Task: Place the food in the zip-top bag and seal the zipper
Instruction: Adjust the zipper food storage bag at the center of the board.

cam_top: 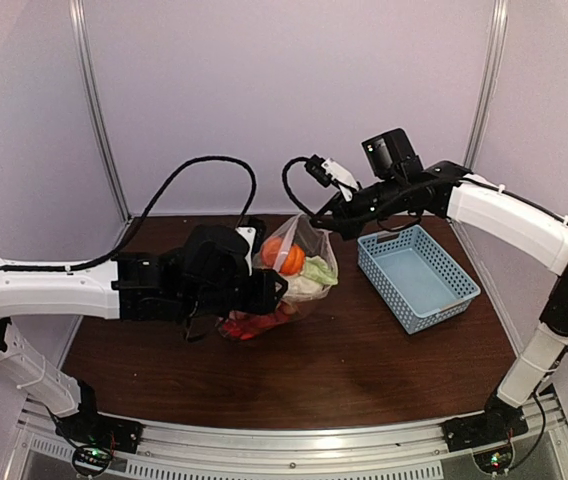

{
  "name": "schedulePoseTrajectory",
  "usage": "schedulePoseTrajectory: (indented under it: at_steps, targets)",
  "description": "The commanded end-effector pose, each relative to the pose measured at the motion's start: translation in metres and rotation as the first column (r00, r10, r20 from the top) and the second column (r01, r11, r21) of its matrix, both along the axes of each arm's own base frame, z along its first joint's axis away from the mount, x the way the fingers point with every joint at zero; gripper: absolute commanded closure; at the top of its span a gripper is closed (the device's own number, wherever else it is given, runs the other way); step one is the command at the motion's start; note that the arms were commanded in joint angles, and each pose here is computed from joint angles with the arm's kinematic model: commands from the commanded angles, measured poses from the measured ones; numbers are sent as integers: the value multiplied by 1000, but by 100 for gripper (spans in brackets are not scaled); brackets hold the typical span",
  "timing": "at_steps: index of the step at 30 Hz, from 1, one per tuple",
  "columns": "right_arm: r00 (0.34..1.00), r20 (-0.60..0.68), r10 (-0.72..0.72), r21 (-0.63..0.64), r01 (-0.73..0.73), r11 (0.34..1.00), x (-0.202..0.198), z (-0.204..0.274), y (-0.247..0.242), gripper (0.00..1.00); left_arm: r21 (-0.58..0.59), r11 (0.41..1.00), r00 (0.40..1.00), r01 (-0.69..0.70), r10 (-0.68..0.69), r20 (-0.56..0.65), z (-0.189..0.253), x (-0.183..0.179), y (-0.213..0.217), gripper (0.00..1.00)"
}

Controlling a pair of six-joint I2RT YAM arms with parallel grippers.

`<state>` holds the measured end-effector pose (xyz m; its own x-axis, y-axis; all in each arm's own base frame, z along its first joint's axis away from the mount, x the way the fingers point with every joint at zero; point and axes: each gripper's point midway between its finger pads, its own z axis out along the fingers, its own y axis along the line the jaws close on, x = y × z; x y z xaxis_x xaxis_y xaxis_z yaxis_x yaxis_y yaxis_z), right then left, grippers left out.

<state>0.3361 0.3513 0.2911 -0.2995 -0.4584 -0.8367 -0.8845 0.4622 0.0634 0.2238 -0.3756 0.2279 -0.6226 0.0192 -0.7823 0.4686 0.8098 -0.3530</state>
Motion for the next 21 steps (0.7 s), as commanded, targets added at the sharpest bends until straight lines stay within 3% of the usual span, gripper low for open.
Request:
schedulePoseTrajectory:
  at_steps: [1,3,5,6,8,12,13,14,16,18,21]
  targets:
    - [998,53,-24,54,22,998,-2,29,-4,100,-118,990,996,-83,86,21,18,10,4,65]
    - [998,52,-29,51,26,998,-1,28,-4,100,-125,989,996,-76,82,45,25,10,6,77]
    - [998,51,-33,52,30,998,0,29,-4,100,-115,990,995,-77,83,51,28,15,11,97]
    - [998,50,-38,46,36,998,1,30,-5,100,-110,991,996,-73,78,46,32,17,14,100]
    - [996,77,-44,21,42,999,2,41,-10,100,-98,995,998,-29,34,45,56,18,19,100]
    - [988,145,-60,-66,70,995,3,84,-34,100,-118,993,988,25,-7,156,188,17,38,100]
    - [982,169,-79,-75,93,993,6,91,-38,100,-82,996,989,20,-8,146,195,19,42,100]
    - [975,186,-119,-86,137,987,14,87,-42,100,-9,1000,994,12,-11,111,185,23,47,100]
    - [980,135,-149,-145,169,975,26,53,-43,100,172,984,998,48,-42,-38,117,35,49,100]
    - [995,39,-95,-147,100,984,21,43,-31,100,202,969,973,141,-98,-211,67,39,43,100]
    - [990,84,-117,-92,124,988,22,62,-33,100,197,973,978,121,-83,-190,74,45,40,100]
